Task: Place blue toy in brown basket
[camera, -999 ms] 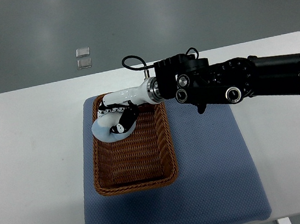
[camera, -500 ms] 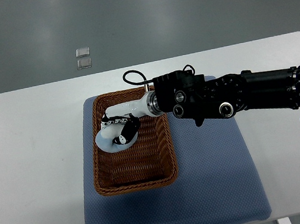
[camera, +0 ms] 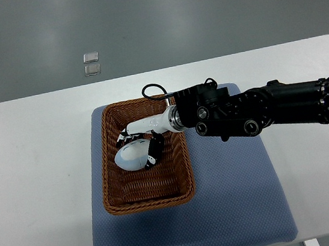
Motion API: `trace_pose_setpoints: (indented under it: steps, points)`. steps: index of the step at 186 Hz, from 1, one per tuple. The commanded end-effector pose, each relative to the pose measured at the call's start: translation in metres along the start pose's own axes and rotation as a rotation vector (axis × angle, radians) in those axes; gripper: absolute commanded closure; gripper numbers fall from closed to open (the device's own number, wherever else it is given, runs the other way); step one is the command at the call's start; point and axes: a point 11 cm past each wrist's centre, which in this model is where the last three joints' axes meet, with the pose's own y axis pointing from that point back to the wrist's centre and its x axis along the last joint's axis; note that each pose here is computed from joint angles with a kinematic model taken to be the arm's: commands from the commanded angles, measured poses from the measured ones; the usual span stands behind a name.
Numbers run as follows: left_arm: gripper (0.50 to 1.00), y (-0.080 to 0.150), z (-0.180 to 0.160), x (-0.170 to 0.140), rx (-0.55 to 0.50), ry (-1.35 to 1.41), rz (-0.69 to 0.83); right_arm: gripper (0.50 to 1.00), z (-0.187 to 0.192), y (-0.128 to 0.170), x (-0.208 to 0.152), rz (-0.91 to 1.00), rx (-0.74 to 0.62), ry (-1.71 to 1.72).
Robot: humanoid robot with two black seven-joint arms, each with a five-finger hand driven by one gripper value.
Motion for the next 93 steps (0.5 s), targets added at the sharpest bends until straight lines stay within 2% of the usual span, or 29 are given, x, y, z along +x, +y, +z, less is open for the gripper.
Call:
trace_pose_setpoints:
  steps: [1,11,53,76,93]
  points:
    - [0.5,0.0,0.0,0.0,0.0,0.001,0.0,0.63,0.001,0.004,0.008,0.01,-0.001,-0.01]
    - [0.5,0.0,0.0,0.0,0.0,0.001,0.0,0.609,0.002,0.006,0.011,0.016,0.0,-0.014]
    - [0.5,0.0,0.0,0.0,0.0,0.0,0.003,0.607,-0.004,0.023,0.038,0.013,0.028,-0.042]
    - [0.5,0.0,0.0,0.0,0.0,0.0,0.003,0.607,0.001,0.042,0.066,0.083,0.055,-0.1]
    - [0.5,0.0,0.0,0.0,0.0,-0.002,0.002,0.607,0.003,0.061,0.094,0.179,0.126,-0.209]
